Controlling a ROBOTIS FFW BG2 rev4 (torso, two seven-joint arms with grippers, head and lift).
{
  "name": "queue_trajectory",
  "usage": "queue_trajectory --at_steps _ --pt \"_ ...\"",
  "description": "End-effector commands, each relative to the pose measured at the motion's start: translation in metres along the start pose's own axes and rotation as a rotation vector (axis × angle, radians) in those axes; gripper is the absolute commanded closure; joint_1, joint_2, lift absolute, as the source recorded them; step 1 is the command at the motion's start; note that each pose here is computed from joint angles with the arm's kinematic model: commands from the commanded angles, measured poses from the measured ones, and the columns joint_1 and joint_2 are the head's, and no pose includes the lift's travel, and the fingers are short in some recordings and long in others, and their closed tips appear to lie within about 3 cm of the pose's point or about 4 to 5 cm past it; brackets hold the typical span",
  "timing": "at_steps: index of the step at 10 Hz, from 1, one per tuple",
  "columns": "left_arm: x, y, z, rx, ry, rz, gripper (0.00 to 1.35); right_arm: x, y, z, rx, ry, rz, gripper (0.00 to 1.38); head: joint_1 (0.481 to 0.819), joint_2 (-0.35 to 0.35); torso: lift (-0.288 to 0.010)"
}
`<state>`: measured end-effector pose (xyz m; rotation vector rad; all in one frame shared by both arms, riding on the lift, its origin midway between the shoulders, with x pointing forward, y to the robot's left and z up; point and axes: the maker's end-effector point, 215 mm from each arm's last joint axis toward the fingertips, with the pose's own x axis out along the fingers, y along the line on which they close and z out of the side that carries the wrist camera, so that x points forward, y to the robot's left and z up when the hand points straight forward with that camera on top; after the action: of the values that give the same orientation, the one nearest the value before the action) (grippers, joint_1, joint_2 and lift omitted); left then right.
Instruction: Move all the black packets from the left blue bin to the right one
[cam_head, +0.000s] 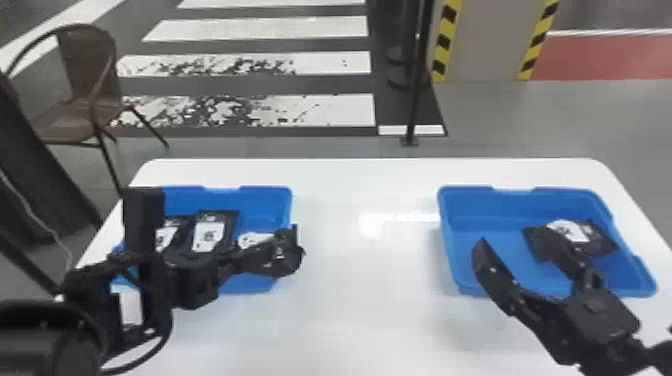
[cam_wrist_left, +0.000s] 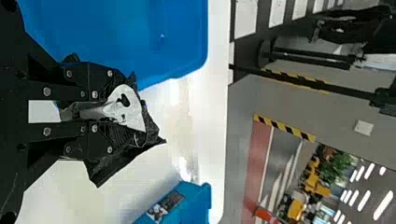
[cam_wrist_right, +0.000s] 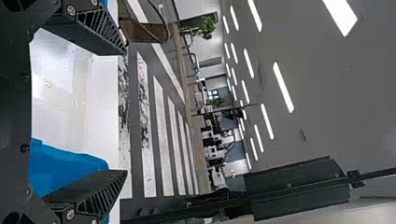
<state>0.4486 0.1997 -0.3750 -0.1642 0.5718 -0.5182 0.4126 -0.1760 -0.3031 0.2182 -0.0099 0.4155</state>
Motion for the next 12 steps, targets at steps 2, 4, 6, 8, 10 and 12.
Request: queue_trajectory --at_steps 2,4,6,8,10,12 --pt "0.024 -0.029 -0.010 -0.057 -0.058 -0.142 1.03 0.018 0.009 -0.005 0.065 0.001 0.063 0.12 0.695 0.025 -0.140" --pt "0.038 -0.056 -0.006 -0.062 -0.097 -0.233 1.03 0.033 0.025 -0.020 0.160 0.013 0.126 0.12 0.695 0.003 -0.140" --pt "0.048 -0.081 0.012 -0.053 -0.144 -0.300 1.03 0.039 0.035 -0.021 0.180 0.020 0.153 0.12 0.695 -0.007 -0.140" --pt "0.061 -0.114 0.016 -0.062 -0.146 -0.382 1.03 0.048 0.054 -0.024 0.209 0.025 0.196 0.12 0.695 -0.025 -0.140" --pt "0.069 -0.146 0.022 -0.058 -0.152 -0.456 1.03 0.054 0.066 -0.024 0.229 0.023 0.223 0.12 0.695 -0.048 -0.140" --pt "0.077 -0.165 0.024 -0.057 -0.150 -0.499 1.03 0.058 0.080 -0.025 0.247 0.025 0.255 0.12 0.695 -0.065 -0.140"
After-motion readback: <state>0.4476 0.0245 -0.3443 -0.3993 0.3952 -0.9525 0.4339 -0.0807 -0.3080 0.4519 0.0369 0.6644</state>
